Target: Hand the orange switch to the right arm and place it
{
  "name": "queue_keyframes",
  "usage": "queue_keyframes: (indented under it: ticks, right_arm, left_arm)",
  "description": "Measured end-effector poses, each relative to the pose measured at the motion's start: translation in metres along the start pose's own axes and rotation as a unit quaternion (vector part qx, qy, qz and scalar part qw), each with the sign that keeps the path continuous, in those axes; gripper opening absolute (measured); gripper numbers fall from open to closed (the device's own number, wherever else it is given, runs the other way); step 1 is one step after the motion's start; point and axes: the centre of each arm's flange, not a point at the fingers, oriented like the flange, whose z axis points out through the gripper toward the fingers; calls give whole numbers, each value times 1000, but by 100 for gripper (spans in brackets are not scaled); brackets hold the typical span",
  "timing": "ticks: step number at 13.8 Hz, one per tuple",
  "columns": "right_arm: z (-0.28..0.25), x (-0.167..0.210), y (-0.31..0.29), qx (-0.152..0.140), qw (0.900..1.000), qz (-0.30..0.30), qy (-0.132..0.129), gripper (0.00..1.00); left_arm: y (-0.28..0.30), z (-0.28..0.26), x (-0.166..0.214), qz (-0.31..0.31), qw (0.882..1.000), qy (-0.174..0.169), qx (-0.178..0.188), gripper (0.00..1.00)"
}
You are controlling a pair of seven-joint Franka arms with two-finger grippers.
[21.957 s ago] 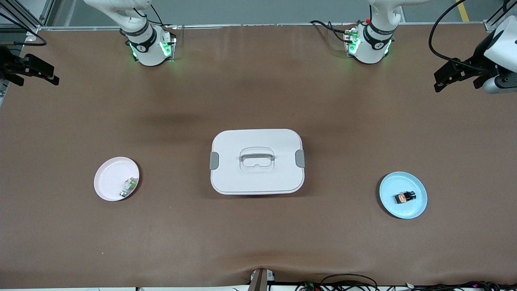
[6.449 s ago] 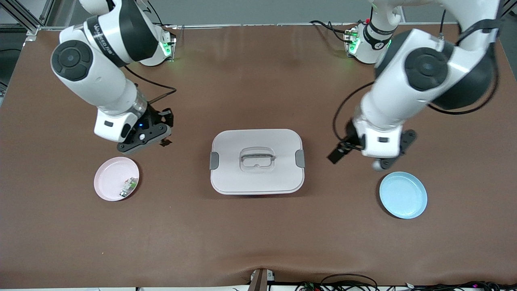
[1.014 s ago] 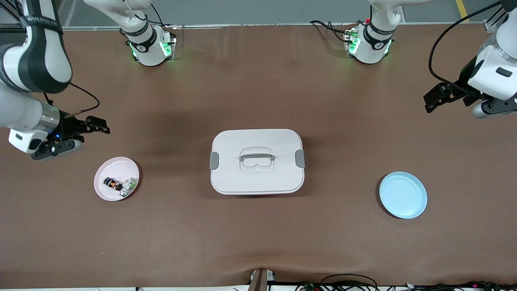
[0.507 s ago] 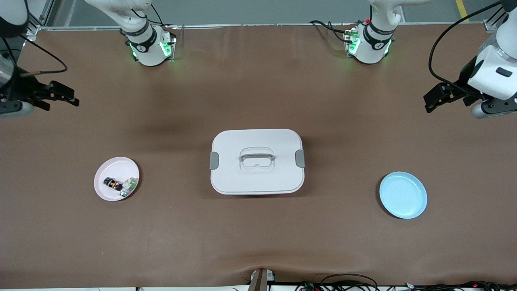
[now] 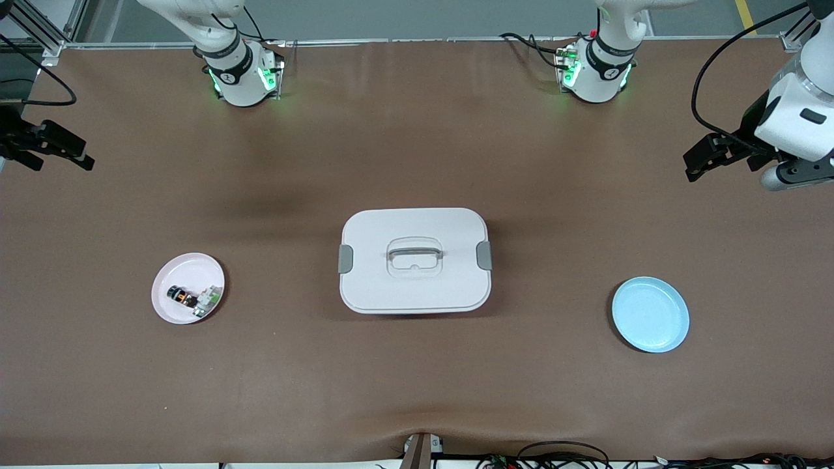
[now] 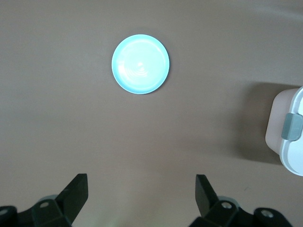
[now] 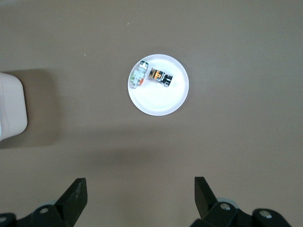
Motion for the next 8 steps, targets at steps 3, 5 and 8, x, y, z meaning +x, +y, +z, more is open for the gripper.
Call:
queue_keyframes:
  ticks: [3,5,8]
  right_arm:
    - [-17,7,-1,-2,1000,13,20,100]
    - [-27,13,-1,-2,999,13,33,100]
    - [-36,27,-1,-3,999,11,45,100]
  left_arm:
    - [0,0,0,0,1000,0,0,100]
    - [0,0,0,0,1000,0,0,100]
    - [0,0,0,0,1000,0,0,100]
